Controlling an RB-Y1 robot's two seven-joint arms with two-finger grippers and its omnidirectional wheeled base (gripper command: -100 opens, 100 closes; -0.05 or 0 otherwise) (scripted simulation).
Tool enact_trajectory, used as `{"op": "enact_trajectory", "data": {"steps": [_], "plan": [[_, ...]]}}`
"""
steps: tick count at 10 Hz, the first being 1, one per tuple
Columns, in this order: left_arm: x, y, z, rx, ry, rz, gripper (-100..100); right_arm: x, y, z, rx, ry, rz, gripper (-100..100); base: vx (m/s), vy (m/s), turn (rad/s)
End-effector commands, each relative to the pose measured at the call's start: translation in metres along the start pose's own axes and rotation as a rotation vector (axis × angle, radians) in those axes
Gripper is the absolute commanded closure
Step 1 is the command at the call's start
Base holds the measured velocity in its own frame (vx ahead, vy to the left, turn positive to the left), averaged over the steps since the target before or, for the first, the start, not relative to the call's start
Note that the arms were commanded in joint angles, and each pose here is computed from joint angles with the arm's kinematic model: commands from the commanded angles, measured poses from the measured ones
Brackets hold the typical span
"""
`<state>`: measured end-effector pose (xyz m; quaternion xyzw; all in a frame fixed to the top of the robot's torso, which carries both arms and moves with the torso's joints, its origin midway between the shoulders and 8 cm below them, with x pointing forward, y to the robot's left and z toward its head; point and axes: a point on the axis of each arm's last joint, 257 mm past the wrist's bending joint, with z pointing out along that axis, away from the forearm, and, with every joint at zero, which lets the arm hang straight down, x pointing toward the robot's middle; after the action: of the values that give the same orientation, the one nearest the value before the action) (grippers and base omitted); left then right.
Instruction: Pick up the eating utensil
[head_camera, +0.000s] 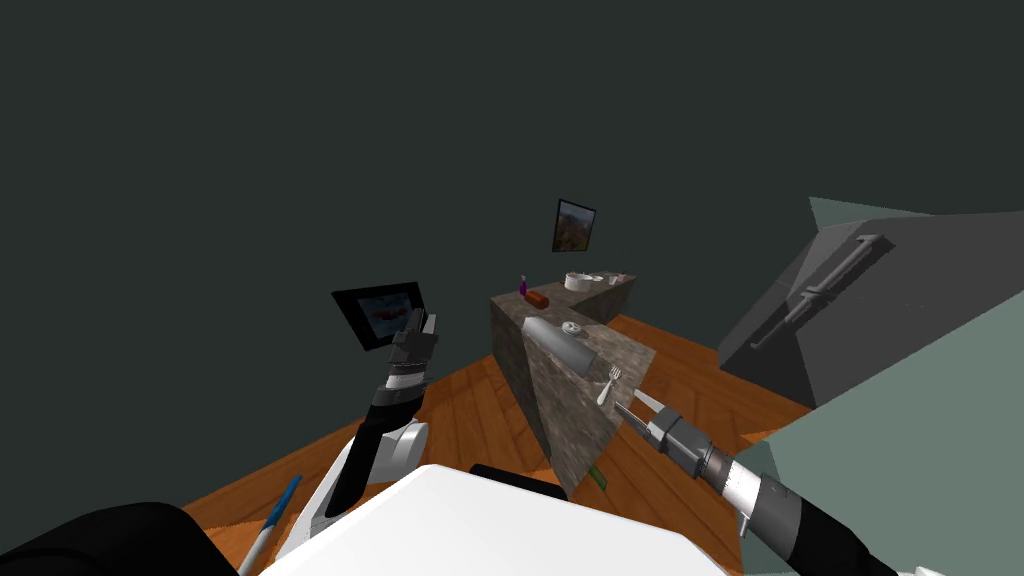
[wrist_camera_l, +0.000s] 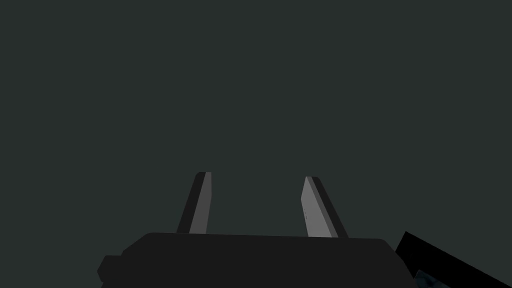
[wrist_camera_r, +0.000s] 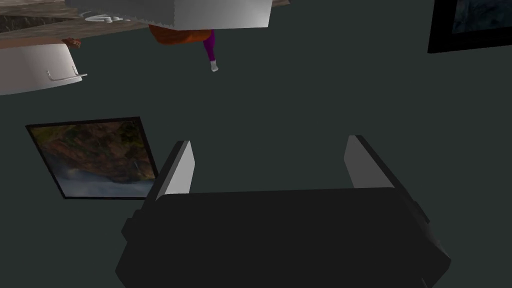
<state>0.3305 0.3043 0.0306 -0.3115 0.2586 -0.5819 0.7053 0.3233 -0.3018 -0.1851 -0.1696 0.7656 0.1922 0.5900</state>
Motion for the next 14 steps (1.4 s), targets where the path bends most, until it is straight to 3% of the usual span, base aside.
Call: {"op": "enact_trajectory", "data": {"steps": [1, 2, 3, 5, 6, 8, 9, 11, 12, 14], "plan": [[0.0, 0.0, 0.0, 0.0, 0.0, 0.0, 0, 0.01, -0.004, -0.002, -0.01, 0.05, -0.042, -100, 0.006, 0.014, 0.177], [0.0, 0.0, 0.0, 0.0, 0.0, 0.0, 0, 0.01, -0.003, -0.002, -0.021, 0.064, -0.057, -100, 0.005, 0.005, -0.022], [0.0, 0.0, 0.0, 0.0, 0.0, 0.0, 0, 0.027, -0.008, -0.009, -0.017, 0.127, -0.098, -100, 0.006, 0.016, 0.253], [0.0, 0.0, 0.0, 0.0, 0.0, 0.0, 0, 0.028, -0.007, -0.009, -0.042, 0.158, -0.13, -100, 0.003, 0.004, 0.089], [0.0, 0.0, 0.0, 0.0, 0.0, 0.0, 0, 0.045, -0.012, -0.017, -0.04, 0.219, -0.167, -100, 0.007, 0.01, 0.229], [0.0, 0.0, 0.0, 0.0, 0.0, 0.0, 0, 0.046, -0.011, -0.017, -0.067, 0.249, -0.201, -100, 0.007, 0.002, 0.104], [0.0, 0.0, 0.0, 0.0, 0.0, 0.0, 0, 0.062, -0.015, -0.026, -0.066, 0.308, -0.235, -100, 0.009, 0.006, 0.219], [0.0, 0.0, 0.0, 0.0, 0.0, 0.0, 0, 0.062, -0.015, -0.026, -0.094, 0.338, -0.269, -100, 0.008, -0.003, 0.107], [0.0, 0.0, 0.0, 0.0, 0.0, 0.0, 0, 0.079, -0.019, -0.036, -0.097, 0.397, -0.301, -100, 0.01, 0.001, 0.286], [0.0, 0.0, 0.0, 0.0, 0.0, 0.0, 0, 0.079, -0.019, -0.036, -0.123, 0.424, -0.333, -100, 0.008, -0.007, 0.065]]}}
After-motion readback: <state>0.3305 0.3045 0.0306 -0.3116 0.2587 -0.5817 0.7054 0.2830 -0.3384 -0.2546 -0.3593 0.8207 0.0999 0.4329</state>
